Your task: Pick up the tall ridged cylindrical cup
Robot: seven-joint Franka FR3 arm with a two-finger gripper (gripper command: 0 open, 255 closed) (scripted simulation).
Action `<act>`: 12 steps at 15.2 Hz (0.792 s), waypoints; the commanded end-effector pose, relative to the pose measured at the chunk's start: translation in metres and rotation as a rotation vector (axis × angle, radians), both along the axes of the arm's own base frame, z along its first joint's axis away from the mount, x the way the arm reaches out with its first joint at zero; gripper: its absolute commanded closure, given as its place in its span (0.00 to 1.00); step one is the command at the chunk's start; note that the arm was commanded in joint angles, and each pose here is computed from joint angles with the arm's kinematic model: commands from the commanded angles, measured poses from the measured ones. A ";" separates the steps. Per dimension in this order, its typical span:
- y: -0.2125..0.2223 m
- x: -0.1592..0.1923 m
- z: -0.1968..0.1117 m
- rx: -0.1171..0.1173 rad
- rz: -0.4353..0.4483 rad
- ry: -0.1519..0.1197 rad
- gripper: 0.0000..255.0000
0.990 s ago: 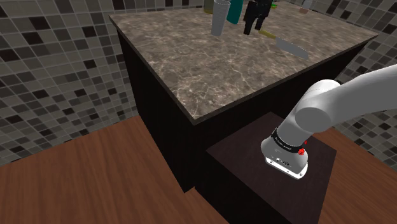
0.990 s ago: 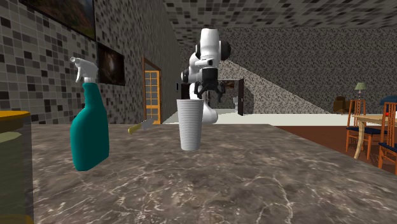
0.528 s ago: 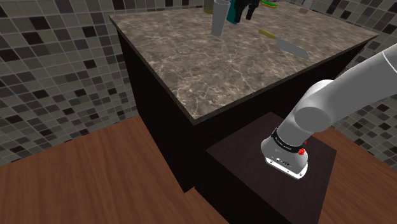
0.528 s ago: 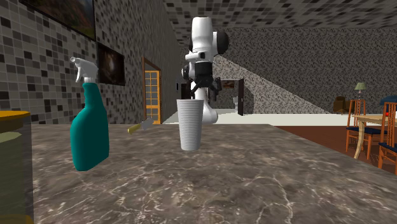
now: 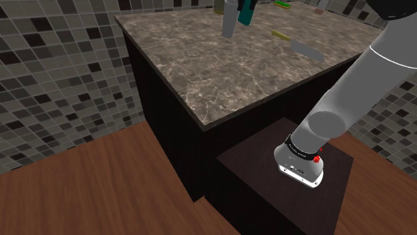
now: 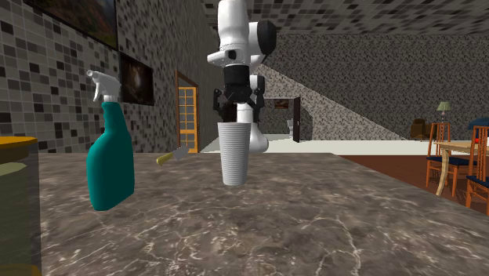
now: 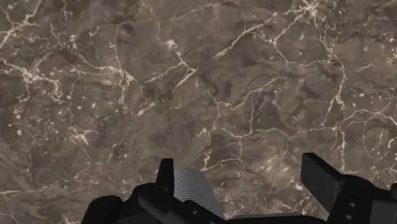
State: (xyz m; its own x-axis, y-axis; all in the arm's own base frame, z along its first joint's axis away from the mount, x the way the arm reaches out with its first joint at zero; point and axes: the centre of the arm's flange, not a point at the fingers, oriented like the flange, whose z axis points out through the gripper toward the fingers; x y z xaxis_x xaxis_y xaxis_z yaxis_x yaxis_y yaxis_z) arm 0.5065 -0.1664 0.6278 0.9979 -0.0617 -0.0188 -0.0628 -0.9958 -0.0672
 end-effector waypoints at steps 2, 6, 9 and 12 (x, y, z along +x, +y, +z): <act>-0.026 0.030 0.006 0.008 -0.012 -0.006 0.00; -0.060 0.069 0.011 0.019 -0.029 -0.012 0.00; -0.075 0.086 0.008 0.023 -0.036 -0.015 0.00; -0.075 0.086 -0.008 0.023 -0.036 -0.015 0.00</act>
State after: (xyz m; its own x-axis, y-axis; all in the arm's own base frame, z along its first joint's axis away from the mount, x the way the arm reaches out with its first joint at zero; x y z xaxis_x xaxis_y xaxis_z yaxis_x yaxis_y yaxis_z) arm 0.5919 -0.2412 0.6243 0.9952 -0.0978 -0.0062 -0.0979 -0.9910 -0.0916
